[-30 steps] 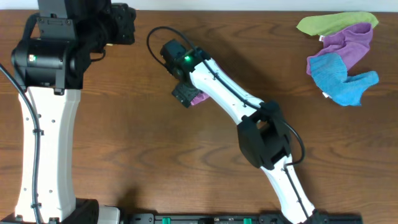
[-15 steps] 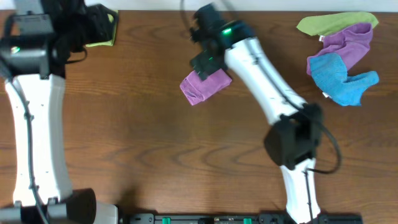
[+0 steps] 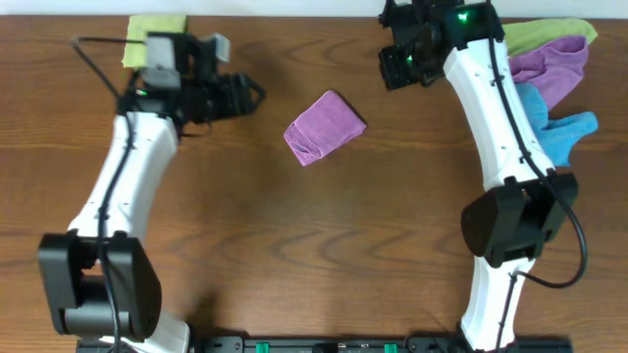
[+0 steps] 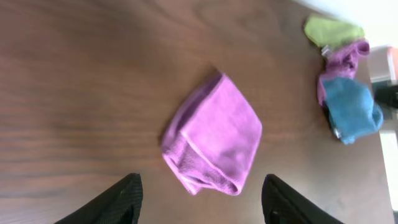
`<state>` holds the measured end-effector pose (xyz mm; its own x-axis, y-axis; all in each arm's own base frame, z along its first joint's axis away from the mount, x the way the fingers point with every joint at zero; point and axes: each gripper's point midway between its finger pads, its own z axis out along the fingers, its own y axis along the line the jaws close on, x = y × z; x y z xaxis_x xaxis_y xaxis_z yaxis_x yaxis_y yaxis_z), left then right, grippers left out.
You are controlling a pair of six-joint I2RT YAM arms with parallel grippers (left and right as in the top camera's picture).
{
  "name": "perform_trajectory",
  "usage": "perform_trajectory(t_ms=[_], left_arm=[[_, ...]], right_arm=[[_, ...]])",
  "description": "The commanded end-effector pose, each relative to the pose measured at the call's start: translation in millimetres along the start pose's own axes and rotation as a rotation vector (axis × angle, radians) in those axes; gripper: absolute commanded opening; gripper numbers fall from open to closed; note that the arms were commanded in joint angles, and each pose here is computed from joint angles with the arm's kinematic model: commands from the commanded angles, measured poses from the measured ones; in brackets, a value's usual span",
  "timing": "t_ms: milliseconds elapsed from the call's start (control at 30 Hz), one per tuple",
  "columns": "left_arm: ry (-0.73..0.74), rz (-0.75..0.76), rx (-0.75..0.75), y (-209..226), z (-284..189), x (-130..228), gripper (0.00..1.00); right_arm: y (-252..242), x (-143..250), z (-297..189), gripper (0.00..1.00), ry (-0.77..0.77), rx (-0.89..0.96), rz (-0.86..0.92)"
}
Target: Fold the cloth
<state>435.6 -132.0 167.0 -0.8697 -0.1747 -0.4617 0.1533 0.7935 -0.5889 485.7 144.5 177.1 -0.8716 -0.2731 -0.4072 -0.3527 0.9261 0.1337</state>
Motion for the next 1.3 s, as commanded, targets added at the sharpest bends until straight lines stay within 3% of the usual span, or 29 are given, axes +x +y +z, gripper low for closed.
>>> perform_trajectory(t_ms=[0, 267, 433, 667, 1267], left_arm=[[0.061, -0.066, 0.001, -1, 27, 30, 0.63], [0.044, -0.155, -0.056, 22, 49, 57, 0.67], [0.041, -0.157, -0.099, 36, 57, 69, 0.74], [0.105, -0.220, -0.091, 47, 82, 87, 0.74], [0.088, -0.199, -0.022, 29, 105, 86, 0.80]], right_arm=[[12, 13, 41, 0.01, 0.071, -0.052, 0.023], [26, 17, 103, 0.01, 0.109, -0.156, 0.079], [26, 11, 114, 0.01, 0.084, -0.158, 0.084], [24, 10, 128, 0.02, 0.082, -0.157, 0.106], [16, 24, 179, 0.02, 0.119, -0.148, 0.200]])
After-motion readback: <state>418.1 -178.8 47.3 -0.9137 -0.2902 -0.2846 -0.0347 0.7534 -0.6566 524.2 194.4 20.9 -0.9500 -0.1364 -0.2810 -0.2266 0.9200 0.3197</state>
